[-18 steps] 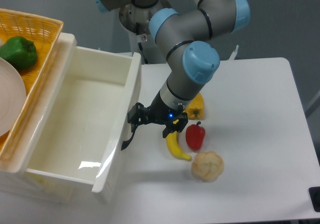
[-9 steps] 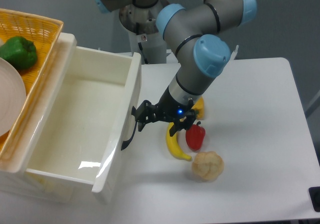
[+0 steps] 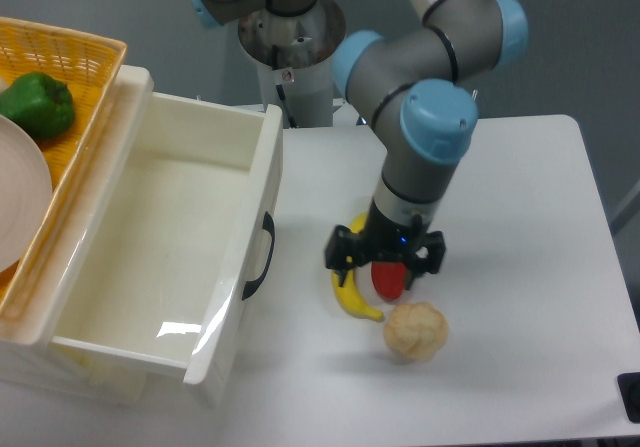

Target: Slide open the top white drawer

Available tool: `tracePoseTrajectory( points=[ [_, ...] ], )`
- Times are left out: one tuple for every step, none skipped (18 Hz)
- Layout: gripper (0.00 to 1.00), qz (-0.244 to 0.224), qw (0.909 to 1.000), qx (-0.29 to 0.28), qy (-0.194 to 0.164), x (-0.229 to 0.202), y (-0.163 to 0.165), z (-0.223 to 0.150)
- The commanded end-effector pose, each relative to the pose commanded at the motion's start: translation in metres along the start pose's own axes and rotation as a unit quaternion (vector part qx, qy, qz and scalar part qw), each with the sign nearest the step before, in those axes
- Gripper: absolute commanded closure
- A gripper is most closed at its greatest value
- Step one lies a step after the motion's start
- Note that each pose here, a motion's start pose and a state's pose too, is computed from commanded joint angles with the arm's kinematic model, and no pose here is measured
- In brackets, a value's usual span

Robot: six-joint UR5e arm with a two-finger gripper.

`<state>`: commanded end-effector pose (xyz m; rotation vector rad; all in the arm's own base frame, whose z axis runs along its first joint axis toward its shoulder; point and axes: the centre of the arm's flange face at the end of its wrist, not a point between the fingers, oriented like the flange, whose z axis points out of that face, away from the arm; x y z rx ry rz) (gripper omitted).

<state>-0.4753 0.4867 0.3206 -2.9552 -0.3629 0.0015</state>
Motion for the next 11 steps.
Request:
tracePoseTrajectory(
  points=[
    [0.0, 0.054, 0.9985, -0.006, 0.002, -0.002, 0.002, 0.007],
    [0.0, 0.097, 0.9952, -0.011, 0.005, -0.008, 0.005, 0.014],
    [0.0, 0.13, 0.9915, -0.014, 0.004, -0.02, 0.01, 0.017],
    [0.0, 0.162, 0.9867, -0.016, 0.001, -0.031, 0.014, 0.017],
    [0.0, 0.19, 0.9816, -0.015, -0.004, -0.043, 0.019, 0.012],
    [0.0, 0.216, 0.9763, -0.016, -0.005, -0.053, 0.023, 0.012],
    [0.0, 0.238, 0.9712, -0.016, -0.007, -0.065, 0.024, 0.013],
    [0.0, 0.26, 0.9653, -0.021, -0.009, -0.075, 0.026, 0.014],
    [0.0, 0.286, 0.9573, -0.041, -0.019, -0.083, 0.028, 0.015],
    [0.0, 0.307, 0.9492, -0.063, -0.027, -0.089, 0.032, 0.017],
    [0.0, 0.318, 0.945, -0.07, -0.029, -0.094, 0.031, 0.018]
  ],
)
